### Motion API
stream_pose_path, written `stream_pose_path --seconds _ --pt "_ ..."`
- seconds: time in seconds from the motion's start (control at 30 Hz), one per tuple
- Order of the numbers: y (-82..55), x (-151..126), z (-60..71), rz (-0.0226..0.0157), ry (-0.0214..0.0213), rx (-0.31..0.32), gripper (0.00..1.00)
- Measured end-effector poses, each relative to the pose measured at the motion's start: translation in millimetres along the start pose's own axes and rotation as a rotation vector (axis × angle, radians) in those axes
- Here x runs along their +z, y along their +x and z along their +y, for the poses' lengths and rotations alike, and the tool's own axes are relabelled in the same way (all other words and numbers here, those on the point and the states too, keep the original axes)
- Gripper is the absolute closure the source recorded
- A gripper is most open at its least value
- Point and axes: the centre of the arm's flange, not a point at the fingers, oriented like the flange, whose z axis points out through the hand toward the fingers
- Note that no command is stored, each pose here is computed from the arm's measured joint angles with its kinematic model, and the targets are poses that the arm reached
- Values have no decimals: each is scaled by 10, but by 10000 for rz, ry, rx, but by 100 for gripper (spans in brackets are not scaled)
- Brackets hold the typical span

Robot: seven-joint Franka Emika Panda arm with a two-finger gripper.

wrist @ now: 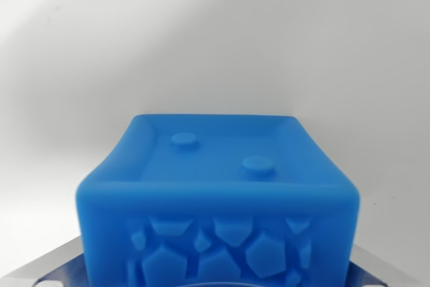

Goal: Stack cube

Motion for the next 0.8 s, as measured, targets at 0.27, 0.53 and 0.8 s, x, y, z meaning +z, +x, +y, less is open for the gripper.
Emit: stream_pose_path --seconds 0.27,0.53,0.8 --pt "0 -34 -4 -1 23 1 100" --pt "2 -118 -8 -9 38 7 100" --pt "1 -238 -10 -15 45 8 100"
